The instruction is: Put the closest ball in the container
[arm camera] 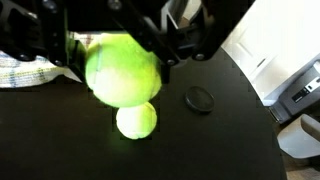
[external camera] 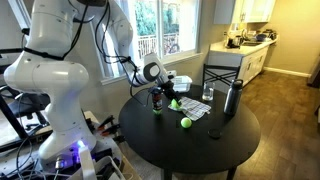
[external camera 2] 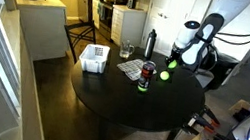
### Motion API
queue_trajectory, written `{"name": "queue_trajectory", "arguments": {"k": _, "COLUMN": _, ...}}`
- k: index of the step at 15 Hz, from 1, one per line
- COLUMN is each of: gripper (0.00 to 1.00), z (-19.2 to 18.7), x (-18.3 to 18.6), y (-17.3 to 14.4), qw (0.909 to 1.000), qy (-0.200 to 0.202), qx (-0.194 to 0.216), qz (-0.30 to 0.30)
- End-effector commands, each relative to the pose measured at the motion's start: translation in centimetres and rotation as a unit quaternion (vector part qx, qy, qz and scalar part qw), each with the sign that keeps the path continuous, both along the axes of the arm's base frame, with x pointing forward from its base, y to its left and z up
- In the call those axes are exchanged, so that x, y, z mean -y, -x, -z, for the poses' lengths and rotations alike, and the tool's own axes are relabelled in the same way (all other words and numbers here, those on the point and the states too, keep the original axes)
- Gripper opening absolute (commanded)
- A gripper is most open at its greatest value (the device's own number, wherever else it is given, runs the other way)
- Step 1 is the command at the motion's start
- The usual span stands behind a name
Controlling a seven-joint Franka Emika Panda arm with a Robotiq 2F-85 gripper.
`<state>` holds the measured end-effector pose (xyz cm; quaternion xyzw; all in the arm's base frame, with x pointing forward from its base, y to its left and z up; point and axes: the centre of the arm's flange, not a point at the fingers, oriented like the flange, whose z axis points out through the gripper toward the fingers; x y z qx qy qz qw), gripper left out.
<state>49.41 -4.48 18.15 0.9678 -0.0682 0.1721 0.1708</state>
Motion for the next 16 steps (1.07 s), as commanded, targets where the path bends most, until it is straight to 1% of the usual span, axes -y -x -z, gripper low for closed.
{"name": "queue_trajectory", "arguments": {"k": 1, "gripper": 0.42, "z": -3.0, "x": -2.7, "y": 1.0, "qw": 0.9994, "qy": -0.014, "qx": 0.024, "qz": -0.020}}
{"name": "queue_trajectory", "arguments": {"k": 5, "gripper": 0.42, "z": -4.7, "x": -5.0, "y": 0.8, "qw": 0.9982, "qy": -0.021, "qx": 0.042, "qz": -0.036}}
{"name": "queue_trajectory", "arguments": {"k": 10, "gripper": 0.42, "z": -6.4, "x": -6.4, "y": 1.0, "qw": 0.9962, "qy": -0.021, "qx": 0.064, "qz": -0.054}}
{"name": "queue_trajectory", "arguments": {"k": 16, "gripper": 0.42, "z": -8.0, "x": -9.2, "y": 1.8, "qw": 0.9912, "qy": -0.047, "qx": 0.085, "qz": -0.090}}
